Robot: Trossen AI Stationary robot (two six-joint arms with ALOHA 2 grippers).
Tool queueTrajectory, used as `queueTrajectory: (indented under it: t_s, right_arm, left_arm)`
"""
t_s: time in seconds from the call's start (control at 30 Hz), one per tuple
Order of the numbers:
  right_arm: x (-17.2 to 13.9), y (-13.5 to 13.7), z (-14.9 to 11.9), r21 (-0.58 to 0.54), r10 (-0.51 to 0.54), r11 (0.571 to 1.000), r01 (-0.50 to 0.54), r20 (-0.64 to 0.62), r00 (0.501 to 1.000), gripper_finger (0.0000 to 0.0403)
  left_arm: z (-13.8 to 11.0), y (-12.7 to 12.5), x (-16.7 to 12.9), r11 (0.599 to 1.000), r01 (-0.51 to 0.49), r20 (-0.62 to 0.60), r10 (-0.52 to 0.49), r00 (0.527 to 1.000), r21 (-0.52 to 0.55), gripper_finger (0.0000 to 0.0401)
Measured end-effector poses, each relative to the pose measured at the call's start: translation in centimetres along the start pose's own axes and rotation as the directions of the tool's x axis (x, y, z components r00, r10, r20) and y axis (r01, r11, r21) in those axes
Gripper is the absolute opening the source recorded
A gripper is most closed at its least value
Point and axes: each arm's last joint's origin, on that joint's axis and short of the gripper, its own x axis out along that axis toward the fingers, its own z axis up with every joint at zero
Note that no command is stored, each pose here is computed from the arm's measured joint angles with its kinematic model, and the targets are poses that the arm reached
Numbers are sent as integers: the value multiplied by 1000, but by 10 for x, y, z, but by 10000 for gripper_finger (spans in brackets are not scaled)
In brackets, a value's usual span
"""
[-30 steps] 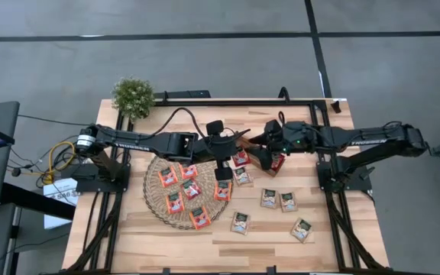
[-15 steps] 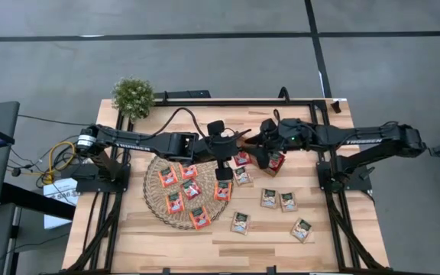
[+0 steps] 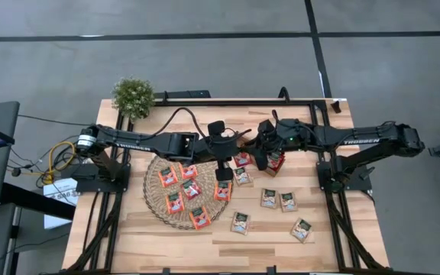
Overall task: Pick & Place Tea
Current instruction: Put the red tea bag into the right section of the wooden organizer
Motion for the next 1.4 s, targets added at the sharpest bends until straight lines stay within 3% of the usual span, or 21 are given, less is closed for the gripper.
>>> queueTrajectory:
  t_s: [0.1, 0.67, 0.93, 1.1, 1.33, 1.4]
  right_arm:
    - [0, 0, 0, -22, 1, 1000, -1, -2, 1000, 7]
    - [0, -1, -1, -17, -18, 1000, 18, -1, 1000, 0]
    - [0, -5, -3, -18, -118, 993, 118, 4, 993, 0]
    - [-3, -6, -4, -20, -156, 988, 156, 3, 988, 0]
    - [-25, -12, -10, 27, -286, 957, 288, -54, 957, 0]
    - [-33, -10, -11, 27, -326, 945, 327, -40, 945, 0]
  left_arm:
    - [0, 0, 0, 1000, 0, 0, 0, 1000, 0, 0]
    - [0, 0, 0, 1000, 7, 2, -6, 1000, -23, 5]
    - [0, -1, 0, 998, 8, 5, -8, 1000, -63, 83]
    - [-3, 2, 0, 996, -76, -31, 74, 997, -56, 137]
    - [-21, 2, -4, 997, -56, -207, 65, 976, 48, 156]
    - [-28, 5, -4, 998, -58, -267, 63, 962, 27, 156]
